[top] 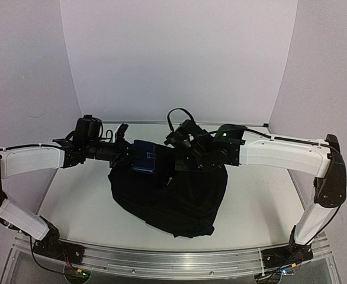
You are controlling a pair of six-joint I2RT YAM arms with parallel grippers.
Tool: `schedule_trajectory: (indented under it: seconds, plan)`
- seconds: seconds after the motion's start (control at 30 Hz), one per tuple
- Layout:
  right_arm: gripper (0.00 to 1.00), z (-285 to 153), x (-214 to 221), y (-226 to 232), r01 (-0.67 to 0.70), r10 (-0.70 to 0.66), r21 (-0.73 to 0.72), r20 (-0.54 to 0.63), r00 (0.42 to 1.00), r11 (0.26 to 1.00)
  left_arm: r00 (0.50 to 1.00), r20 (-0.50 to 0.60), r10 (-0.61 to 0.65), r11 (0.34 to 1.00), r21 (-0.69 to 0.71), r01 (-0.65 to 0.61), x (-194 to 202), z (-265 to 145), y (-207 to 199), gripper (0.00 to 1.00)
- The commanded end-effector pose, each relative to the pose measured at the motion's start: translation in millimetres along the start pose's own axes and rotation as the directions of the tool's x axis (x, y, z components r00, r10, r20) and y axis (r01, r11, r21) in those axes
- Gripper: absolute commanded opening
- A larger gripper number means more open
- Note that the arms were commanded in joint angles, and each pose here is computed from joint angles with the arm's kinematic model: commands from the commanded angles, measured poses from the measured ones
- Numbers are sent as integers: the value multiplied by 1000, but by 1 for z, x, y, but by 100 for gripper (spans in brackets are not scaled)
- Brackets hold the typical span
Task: Pack the student bag
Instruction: Place the personal item in the student bag.
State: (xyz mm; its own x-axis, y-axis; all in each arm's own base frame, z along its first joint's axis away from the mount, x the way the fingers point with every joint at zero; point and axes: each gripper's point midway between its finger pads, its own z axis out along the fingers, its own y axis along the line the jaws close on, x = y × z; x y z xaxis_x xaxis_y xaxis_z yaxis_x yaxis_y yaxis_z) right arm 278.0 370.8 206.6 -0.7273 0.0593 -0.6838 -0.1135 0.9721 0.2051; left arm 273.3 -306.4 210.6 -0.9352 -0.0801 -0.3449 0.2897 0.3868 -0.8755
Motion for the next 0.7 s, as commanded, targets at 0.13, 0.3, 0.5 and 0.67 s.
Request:
schedule_trajectory:
  seconds: [0.13,0.3,0.5,0.67]
  plan:
    - [0,-24,-28,9,-59,65,-87,72,995,994,989,-51,137,979,162,-127,1,31,-53,0]
    - [0,-26,-28,8,-63,70,-95,76,995,994,990,-36,134,978,163,-127,-3,40,-48,0]
    - [0,-29,-30,7,-68,76,-104,82,994,992,985,-8,175,971,165,-171,-4,50,-45,0]
    - [0,-30,-30,7,-72,81,-111,81,993,991,984,8,177,973,150,-176,-7,57,-39,0]
